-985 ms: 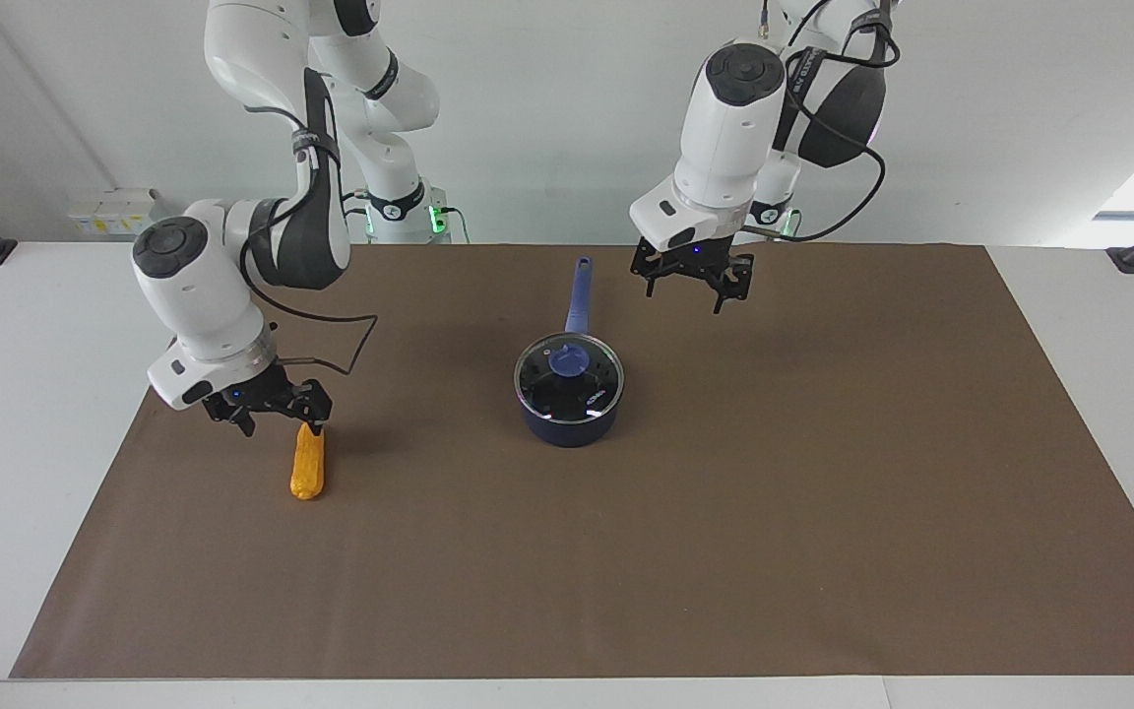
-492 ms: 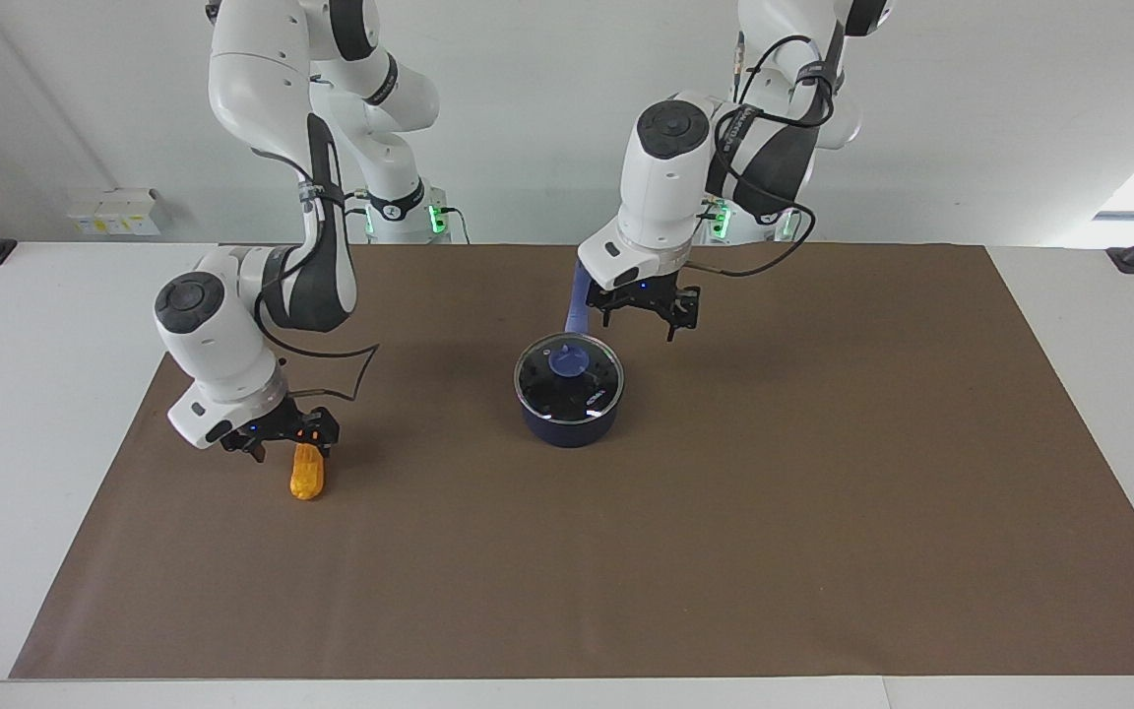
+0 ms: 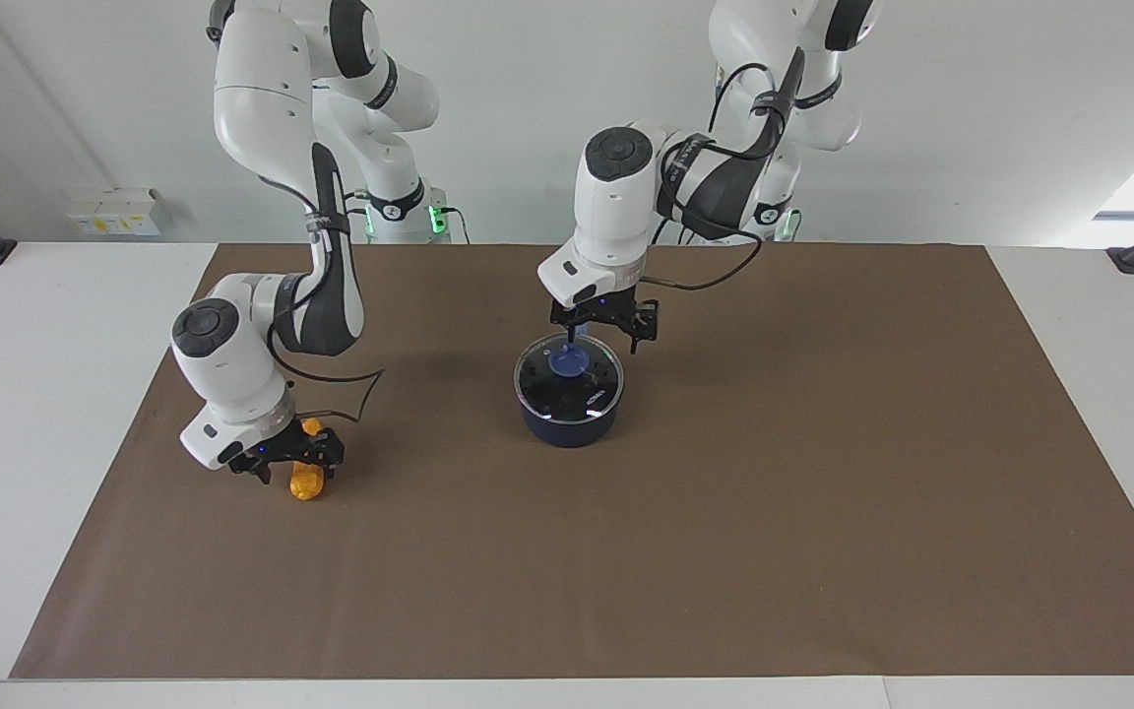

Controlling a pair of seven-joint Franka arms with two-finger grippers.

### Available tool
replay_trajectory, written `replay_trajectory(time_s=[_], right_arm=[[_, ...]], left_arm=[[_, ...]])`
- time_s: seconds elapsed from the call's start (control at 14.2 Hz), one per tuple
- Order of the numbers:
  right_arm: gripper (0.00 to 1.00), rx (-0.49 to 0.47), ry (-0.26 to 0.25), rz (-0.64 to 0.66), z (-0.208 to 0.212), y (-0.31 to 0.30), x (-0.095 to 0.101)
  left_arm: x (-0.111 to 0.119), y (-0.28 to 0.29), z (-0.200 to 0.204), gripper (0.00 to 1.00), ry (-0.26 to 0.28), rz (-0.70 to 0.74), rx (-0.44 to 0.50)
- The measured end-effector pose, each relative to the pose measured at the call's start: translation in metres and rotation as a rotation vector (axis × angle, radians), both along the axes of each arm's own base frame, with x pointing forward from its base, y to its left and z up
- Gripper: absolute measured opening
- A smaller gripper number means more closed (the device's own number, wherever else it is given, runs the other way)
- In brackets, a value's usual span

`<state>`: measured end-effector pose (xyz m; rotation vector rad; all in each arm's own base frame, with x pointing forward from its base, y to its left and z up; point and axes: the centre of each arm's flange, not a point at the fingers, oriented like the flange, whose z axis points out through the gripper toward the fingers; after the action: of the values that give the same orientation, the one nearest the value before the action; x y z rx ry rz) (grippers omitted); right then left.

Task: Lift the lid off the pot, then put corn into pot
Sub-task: 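Grasp the lid knob with the left gripper while the right gripper grasps the corn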

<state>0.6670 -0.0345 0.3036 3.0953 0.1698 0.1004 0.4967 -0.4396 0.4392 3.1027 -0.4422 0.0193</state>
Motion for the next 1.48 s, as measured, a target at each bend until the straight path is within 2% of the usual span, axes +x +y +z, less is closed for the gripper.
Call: replay_trajectory(time_s=[0.28,0.35,0.42,0.7,0.77,1.27,1.34,1.41,1.48], right_arm=[[1.00,0.000,0.015,0.001,-0.009,0.000,-0.001],[0.95,0.000,0.016,0.004,-0.010,0.000,-0.001],[0.95,-0.001,0.017,0.015,-0.011,0.000,-0.001],[0.48,-0.003,0.018,0.046,-0.010,0.000,-0.001],[0.41,-0.003,0.017,0.046,-0.010,0.000,-0.001],[0.41,-0.003,0.009,0.047,0.004,0.000,0.006],[0.41,-0.004,-0.001,0.047,0.010,0.000,0.009],[0.41,-0.004,-0.007,0.047,0.014,0.000,0.010],[0.41,-0.005,-0.013,0.047,0.018,0.000,0.011]], left_arm=[[-0.001,-0.026,-0.024,1.00,0.002,0.029,0.015],[-0.001,-0.031,-0.028,1.00,-0.006,0.036,0.023],[0.000,-0.033,-0.031,1.00,-0.011,0.042,0.031],[0.003,-0.035,-0.036,1.00,-0.012,0.048,0.037],[0.003,-0.035,-0.036,1.00,-0.013,0.049,0.036],[0.003,-0.035,-0.036,0.97,-0.013,0.108,0.035],[0.003,-0.035,-0.035,0.89,-0.014,0.121,0.034],[0.003,-0.036,-0.034,0.74,-0.016,0.127,0.031],[0.003,-0.037,-0.033,0.65,-0.019,0.128,0.031]])
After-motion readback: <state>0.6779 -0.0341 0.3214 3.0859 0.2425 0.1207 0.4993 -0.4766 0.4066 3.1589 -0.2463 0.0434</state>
